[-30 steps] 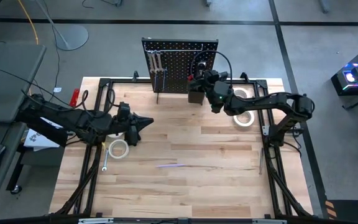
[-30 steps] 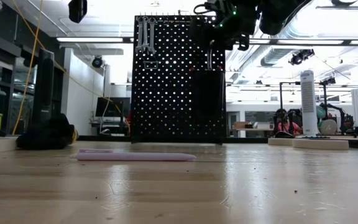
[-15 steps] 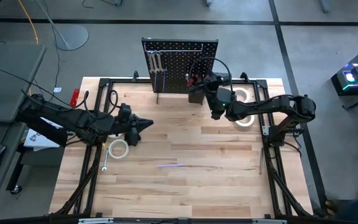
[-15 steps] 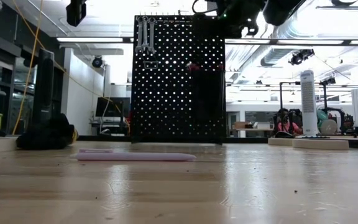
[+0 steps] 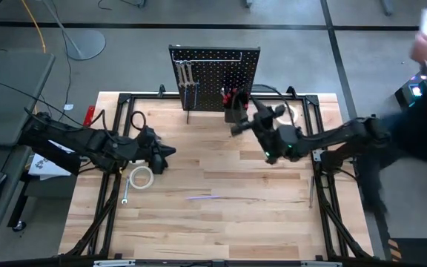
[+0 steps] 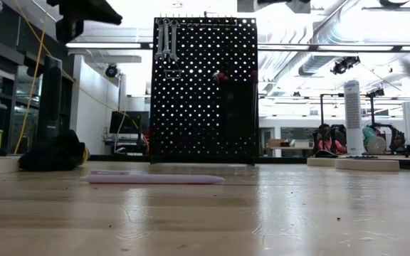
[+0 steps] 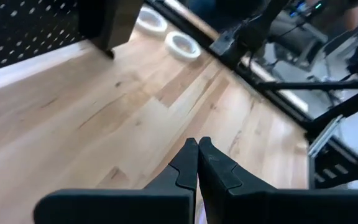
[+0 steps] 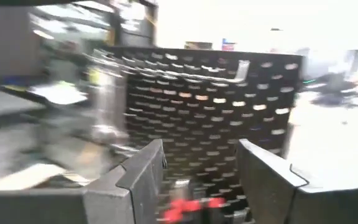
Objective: Hang tools onto peg board
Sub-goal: Put the violet pen into the black bin on the peg board
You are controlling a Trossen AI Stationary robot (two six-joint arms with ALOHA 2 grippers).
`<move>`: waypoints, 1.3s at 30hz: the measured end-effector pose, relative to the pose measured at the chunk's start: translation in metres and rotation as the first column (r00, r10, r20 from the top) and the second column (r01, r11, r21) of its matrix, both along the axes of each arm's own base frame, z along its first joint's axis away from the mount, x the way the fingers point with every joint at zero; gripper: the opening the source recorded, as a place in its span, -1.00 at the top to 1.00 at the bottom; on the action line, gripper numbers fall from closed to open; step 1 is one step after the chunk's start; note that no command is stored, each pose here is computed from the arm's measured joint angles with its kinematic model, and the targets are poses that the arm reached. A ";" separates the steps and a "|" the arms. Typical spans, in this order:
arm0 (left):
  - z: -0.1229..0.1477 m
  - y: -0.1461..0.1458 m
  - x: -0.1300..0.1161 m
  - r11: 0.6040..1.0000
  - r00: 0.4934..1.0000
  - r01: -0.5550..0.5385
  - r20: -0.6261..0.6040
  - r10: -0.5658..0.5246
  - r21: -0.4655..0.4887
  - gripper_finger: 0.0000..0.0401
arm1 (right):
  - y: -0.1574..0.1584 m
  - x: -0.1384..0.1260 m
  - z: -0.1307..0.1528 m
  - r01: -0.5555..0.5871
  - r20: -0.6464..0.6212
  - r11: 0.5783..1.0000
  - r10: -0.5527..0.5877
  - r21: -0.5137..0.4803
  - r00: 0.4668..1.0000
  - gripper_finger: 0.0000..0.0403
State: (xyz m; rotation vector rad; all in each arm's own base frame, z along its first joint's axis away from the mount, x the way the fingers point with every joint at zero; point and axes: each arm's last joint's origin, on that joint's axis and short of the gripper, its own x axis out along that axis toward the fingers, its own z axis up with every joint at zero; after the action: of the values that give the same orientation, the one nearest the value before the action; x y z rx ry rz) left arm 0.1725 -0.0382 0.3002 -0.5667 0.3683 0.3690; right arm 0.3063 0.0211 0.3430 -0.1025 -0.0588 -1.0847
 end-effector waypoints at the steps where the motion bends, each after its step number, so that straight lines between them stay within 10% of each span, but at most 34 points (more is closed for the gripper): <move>1: -0.002 0.000 0.001 1.000 1.000 -0.001 -0.014 0.001 0.004 1.00 | 0.006 -0.003 0.001 -0.047 0.030 0.999 0.046 0.022 0.999 0.04; 5: -0.008 0.000 0.006 1.000 0.998 -0.010 -0.059 0.011 0.019 0.98 | 0.024 -0.013 -0.009 -0.346 0.170 0.911 0.313 0.226 0.934 0.04; 10: -0.018 0.001 0.018 0.999 0.993 -0.029 -0.112 0.033 0.036 0.91 | 0.034 -0.019 -0.055 -0.513 0.192 0.455 0.583 0.728 0.790 0.04; 15: -0.030 0.001 0.031 1.000 0.984 -0.002 -0.177 0.004 0.012 0.84 | 0.045 -0.024 -0.071 -0.418 0.203 0.245 0.599 0.875 0.775 0.04; 23: -0.062 -0.015 0.057 0.976 0.915 0.214 -0.339 -0.216 -0.046 0.68 | 0.059 0.004 -0.097 -0.526 0.075 0.242 0.857 0.815 0.510 0.04; 29: -0.101 -0.050 0.081 0.876 0.780 0.476 -0.425 -0.459 -0.073 0.37 | 0.050 0.014 -0.109 -0.503 0.067 0.256 0.840 0.826 0.538 0.04; 39: -0.153 -0.078 0.102 0.848 0.727 0.523 -0.476 -0.495 -0.084 -0.05 | 0.045 0.003 -0.094 -0.513 0.065 0.266 0.839 0.816 0.540 0.04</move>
State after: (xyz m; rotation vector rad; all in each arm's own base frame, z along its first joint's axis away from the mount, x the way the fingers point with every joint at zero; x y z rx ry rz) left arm 0.2745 -0.1157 0.1476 -0.2855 0.9767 -0.0275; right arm 0.3095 0.0661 0.2493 0.4774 0.6999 -0.0531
